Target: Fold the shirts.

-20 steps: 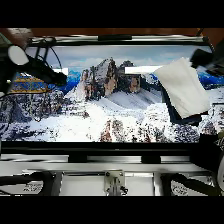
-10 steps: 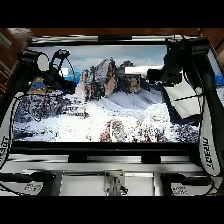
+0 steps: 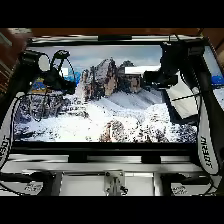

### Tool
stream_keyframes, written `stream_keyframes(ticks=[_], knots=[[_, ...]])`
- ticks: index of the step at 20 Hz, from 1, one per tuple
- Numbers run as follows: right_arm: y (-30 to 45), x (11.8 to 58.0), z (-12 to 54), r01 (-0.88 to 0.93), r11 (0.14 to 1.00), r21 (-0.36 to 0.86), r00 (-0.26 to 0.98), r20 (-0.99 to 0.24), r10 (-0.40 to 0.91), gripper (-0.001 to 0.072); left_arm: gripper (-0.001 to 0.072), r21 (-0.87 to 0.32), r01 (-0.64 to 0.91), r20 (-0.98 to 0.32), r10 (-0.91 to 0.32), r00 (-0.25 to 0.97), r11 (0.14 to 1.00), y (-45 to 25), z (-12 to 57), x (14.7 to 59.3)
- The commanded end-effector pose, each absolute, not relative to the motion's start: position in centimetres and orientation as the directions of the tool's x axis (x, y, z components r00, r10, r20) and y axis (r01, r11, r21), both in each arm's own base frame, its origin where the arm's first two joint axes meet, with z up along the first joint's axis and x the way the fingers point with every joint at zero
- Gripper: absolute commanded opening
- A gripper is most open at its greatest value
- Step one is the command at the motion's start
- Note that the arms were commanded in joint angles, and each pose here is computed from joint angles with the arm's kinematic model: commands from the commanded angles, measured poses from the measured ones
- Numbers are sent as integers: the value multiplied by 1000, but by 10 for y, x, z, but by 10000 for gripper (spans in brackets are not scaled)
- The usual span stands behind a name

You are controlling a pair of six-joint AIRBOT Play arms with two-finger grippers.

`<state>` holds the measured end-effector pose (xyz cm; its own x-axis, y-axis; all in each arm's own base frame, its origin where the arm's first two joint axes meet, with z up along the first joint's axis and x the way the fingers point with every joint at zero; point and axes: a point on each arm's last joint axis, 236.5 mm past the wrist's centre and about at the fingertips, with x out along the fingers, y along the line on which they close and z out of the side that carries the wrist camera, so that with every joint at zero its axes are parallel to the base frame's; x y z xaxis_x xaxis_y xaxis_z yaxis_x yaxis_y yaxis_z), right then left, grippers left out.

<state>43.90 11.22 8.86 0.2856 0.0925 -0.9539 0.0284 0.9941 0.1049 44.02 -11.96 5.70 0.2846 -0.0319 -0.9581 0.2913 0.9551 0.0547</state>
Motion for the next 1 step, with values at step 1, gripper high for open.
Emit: stream_keyframes(ticks=[1], knots=[[114, 438, 89, 25, 994, 110, 284, -954, 98, 575, 701, 55, 291, -958, -32, 284, 955, -120, 57, 440]])
